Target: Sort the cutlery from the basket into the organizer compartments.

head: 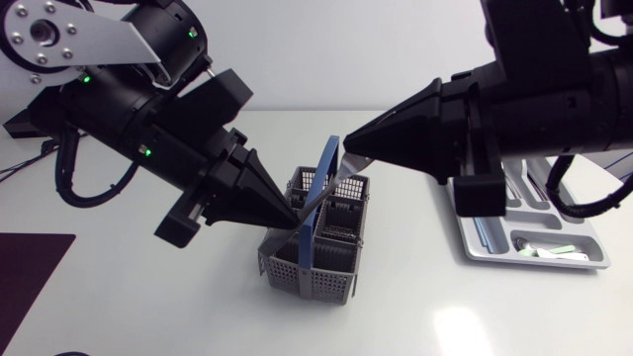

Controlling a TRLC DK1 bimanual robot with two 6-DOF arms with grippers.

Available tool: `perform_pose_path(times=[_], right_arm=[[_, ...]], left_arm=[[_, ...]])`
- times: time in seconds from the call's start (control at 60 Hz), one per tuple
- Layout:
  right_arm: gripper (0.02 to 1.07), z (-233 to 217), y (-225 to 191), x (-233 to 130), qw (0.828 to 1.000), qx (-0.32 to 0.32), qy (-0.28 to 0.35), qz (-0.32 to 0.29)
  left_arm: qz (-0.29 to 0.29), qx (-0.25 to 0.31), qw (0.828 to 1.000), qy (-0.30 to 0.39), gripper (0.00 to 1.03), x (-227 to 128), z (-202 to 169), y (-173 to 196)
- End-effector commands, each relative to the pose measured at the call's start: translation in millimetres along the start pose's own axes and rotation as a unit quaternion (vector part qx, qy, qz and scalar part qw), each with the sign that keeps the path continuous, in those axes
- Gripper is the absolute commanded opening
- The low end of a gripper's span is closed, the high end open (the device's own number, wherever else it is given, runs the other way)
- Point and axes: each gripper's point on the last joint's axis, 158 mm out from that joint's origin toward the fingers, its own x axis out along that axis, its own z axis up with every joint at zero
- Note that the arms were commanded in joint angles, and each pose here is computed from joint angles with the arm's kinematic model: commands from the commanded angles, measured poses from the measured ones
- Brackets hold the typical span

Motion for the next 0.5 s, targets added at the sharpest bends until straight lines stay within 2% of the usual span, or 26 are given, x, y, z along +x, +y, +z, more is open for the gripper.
perform_pose_path(times=[0.0,0.383,0.4,0.483], right_arm=[[0.08,-1.7,-3.1,-1.3,1.0,0.004,-0.005,-0.008],[0.08,-4.5,-6.5,-1.8,1.0,0.007,-0.009,-0.017],[0.09,-4.6,-6.8,-1.8,1.0,0.008,-0.008,-0.018],[0.3,-3.0,-7.6,-4.0,1.0,0.01,-0.012,-0.021]], left_arm=[[-0.005,-0.001,1.0,-0.001,0.03,-1.7,5.4,-4.5],[-0.003,-0.01,1.0,-0.002,0.03,-4.8,5.7,-3.4],[-0.002,-0.01,1.0,-0.003,0.03,-5.3,6.1,-3.0],[0.001,-0.015,1.0,-0.004,0.03,-7.1,6.3,-1.5]])
